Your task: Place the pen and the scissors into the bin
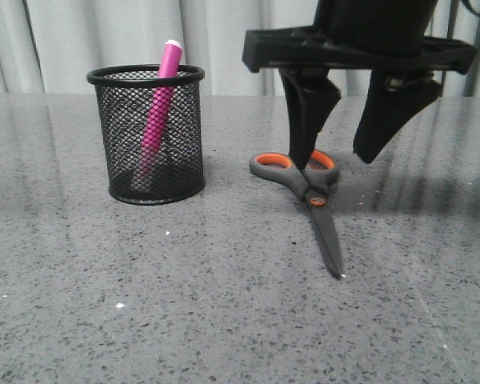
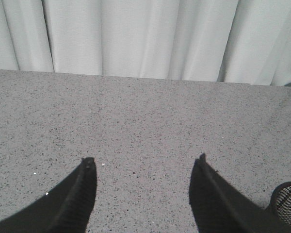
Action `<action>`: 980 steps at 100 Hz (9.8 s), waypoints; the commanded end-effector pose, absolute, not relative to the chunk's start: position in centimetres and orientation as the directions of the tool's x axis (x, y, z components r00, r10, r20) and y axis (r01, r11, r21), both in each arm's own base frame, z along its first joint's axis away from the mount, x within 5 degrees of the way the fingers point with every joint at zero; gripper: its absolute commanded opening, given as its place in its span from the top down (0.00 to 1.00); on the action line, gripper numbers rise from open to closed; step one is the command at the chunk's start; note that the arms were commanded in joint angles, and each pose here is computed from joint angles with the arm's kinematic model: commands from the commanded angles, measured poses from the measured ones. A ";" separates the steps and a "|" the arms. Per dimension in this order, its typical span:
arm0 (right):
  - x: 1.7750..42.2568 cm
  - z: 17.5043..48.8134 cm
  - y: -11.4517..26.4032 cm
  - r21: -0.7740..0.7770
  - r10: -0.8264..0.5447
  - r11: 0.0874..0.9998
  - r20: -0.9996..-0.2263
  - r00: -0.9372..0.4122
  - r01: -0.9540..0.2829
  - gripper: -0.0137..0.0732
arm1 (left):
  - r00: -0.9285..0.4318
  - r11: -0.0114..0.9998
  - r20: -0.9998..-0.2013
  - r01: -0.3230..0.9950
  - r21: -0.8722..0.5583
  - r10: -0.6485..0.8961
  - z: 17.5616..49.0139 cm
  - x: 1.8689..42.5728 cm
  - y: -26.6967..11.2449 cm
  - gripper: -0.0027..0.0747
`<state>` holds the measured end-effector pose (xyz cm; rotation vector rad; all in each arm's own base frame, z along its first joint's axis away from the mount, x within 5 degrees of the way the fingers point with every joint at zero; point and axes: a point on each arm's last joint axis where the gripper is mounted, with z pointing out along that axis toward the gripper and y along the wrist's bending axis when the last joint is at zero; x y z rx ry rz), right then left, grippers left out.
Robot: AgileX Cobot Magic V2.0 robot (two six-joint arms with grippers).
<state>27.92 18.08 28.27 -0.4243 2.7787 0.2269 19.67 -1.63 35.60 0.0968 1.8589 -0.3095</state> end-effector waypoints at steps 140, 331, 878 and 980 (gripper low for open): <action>29.8 28.2 19.1 0.088 -0.268 0.936 -0.447 -0.853 -0.340 0.93 | -0.228 0.966 -0.963 0.181 -0.184 -0.141 37.2 19.5 -1.2 0.47; 27.7 31.6 23.4 0.015 0.152 0.676 -0.981 0.119 -0.736 0.93 | -0.216 0.969 -0.966 0.170 -0.179 -0.140 37.3 19.6 -1.1 0.47; 11.1 23.9 -0.2 0.141 0.147 0.989 -0.898 0.415 -0.045 0.92 | 0.095 1.000 -0.995 0.002 0.001 0.000 21.2 5.6 0.0 0.99; 11.1 23.9 -0.2 0.142 0.148 0.989 -0.898 0.413 -0.047 0.92 | 0.070 1.000 -0.998 0.015 0.000 -0.001 20.4 5.5 -0.1 0.99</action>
